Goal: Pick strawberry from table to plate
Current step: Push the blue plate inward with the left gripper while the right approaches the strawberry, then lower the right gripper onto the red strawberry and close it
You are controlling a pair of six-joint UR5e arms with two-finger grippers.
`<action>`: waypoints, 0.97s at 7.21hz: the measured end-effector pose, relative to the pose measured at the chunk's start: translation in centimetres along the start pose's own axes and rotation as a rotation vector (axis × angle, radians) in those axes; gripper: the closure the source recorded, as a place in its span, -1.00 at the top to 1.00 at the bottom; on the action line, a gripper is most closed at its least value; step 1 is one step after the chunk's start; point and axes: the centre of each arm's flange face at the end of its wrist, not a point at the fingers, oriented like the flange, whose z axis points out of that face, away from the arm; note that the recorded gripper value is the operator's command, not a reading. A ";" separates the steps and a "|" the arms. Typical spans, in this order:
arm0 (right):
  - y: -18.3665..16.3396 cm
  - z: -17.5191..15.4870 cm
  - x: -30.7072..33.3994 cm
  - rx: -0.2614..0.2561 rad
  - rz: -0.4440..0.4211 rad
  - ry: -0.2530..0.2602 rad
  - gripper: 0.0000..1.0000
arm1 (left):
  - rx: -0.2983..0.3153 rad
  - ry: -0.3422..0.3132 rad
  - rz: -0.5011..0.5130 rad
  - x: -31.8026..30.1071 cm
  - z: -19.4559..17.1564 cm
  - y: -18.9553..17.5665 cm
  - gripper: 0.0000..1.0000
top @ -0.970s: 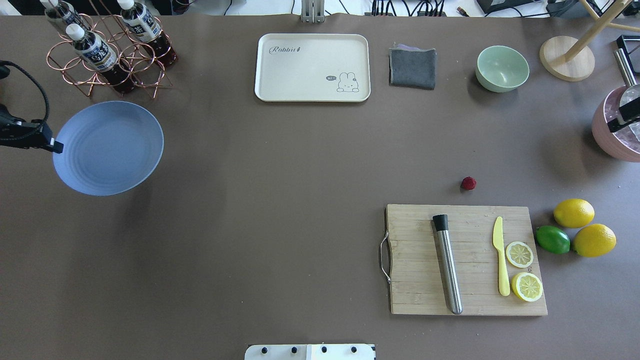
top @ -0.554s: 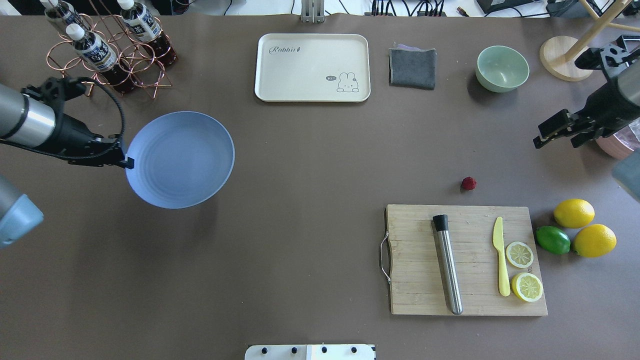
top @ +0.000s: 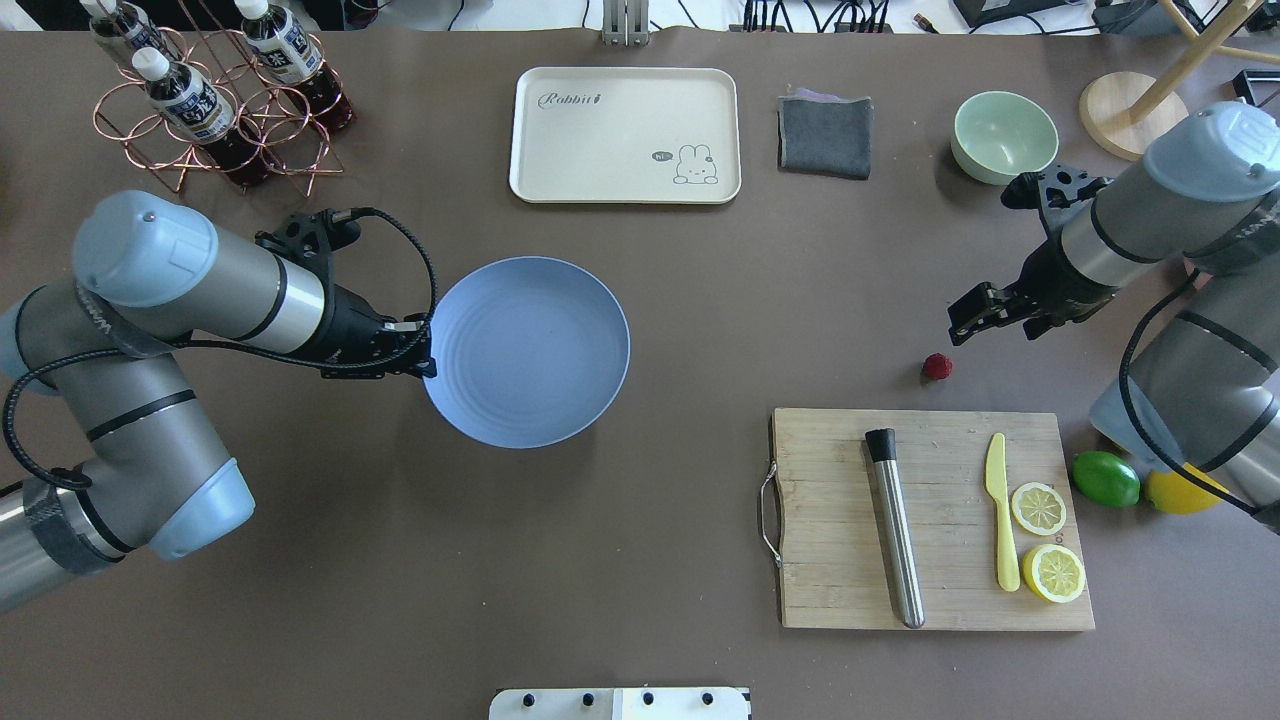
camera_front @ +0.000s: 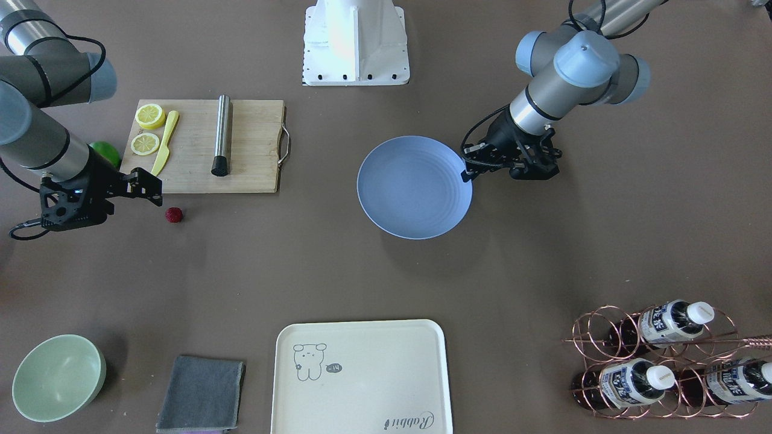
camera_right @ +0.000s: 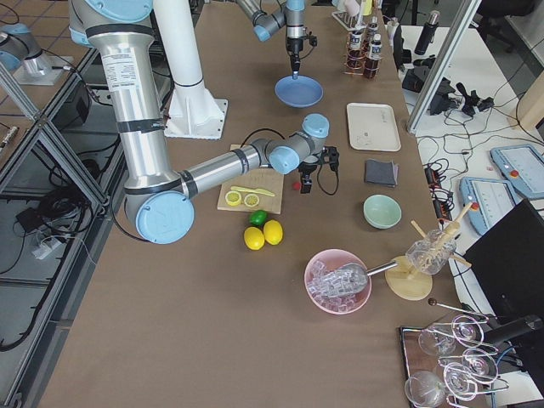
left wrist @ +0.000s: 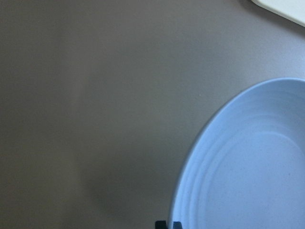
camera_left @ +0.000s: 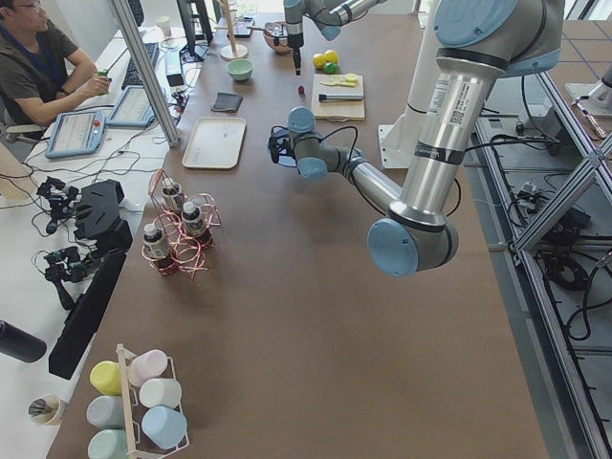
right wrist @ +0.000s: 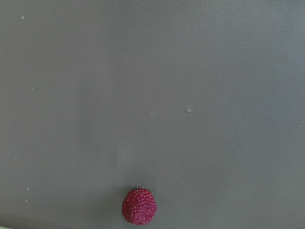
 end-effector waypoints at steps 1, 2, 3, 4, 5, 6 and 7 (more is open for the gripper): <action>0.6 1.6 -0.7 -0.008 -0.012 0.023 0.84 | 0.004 -0.001 -0.002 1.1 0.8 0.9 -1.00; 0.9 2.6 -1.1 -0.015 -0.021 0.036 0.83 | 0.008 -0.002 -0.002 1.5 1.2 1.3 -1.00; 0.8 3.4 -1.7 -0.017 -0.029 0.045 0.83 | 0.012 -0.004 -0.003 1.7 1.5 1.6 -1.00; 0.5 4.1 -2.2 -0.016 -0.037 0.051 0.83 | 0.011 -0.007 -0.004 1.8 2.0 2.1 -1.00; 0.4 4.7 -2.6 -0.015 -0.046 0.051 0.65 | 0.012 -0.011 -0.003 1.9 2.6 2.8 -1.00; 0.3 5.2 -2.6 -0.013 -0.053 0.047 0.21 | 0.012 -0.014 -0.001 2.0 3.0 3.3 -1.00; 0.3 5.4 -2.7 -0.011 -0.056 0.044 -0.71 | 0.011 -0.016 0.002 2.0 3.3 3.7 -1.00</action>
